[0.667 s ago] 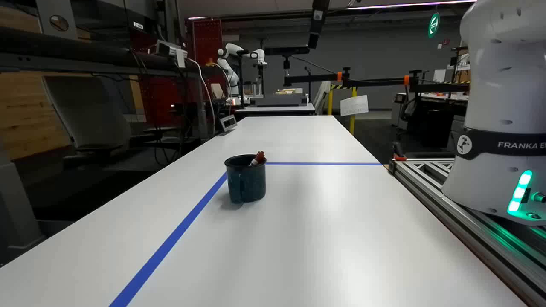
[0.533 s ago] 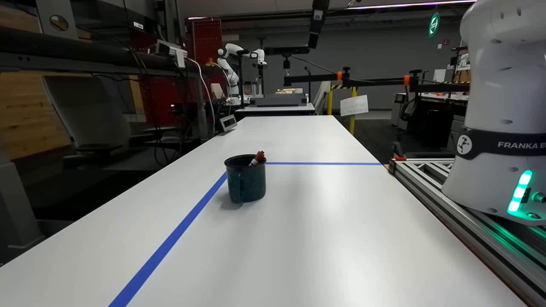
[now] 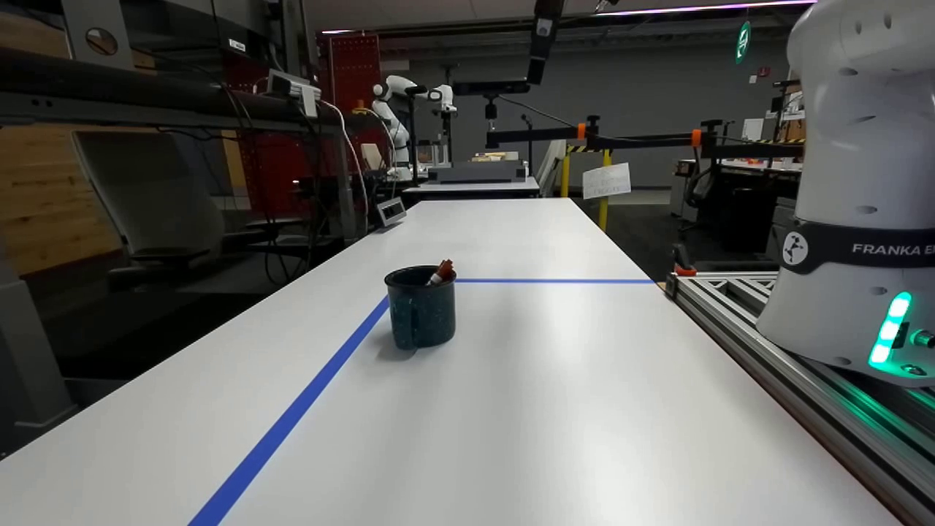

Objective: Place the sharpie on the table

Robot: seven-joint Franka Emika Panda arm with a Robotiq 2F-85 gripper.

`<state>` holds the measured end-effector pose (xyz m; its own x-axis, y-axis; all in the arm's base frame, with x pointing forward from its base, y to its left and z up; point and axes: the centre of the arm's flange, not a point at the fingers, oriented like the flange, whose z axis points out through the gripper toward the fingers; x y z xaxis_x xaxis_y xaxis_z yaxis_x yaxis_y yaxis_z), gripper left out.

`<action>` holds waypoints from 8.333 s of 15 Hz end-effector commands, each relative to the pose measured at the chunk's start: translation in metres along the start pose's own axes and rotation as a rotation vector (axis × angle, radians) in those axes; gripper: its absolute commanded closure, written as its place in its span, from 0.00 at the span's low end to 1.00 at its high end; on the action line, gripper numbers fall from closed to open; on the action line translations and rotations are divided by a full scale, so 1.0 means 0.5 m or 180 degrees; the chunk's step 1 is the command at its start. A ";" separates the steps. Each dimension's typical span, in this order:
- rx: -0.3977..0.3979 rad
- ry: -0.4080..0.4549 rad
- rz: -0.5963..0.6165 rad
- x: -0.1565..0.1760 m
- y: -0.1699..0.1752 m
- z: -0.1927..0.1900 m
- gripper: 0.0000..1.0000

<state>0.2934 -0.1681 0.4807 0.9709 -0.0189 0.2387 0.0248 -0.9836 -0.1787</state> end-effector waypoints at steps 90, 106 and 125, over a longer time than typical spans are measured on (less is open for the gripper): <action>-0.0467 -0.2575 -0.1088 0.408 -0.086 0.681 0.78; -0.0425 -0.2631 -0.1054 0.402 -0.082 0.692 0.95; -0.1358 -0.1508 -0.1025 0.313 0.007 0.462 0.95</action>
<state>0.5320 -0.1188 0.3150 0.8965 0.3226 -0.3036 0.3815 -0.9106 0.1588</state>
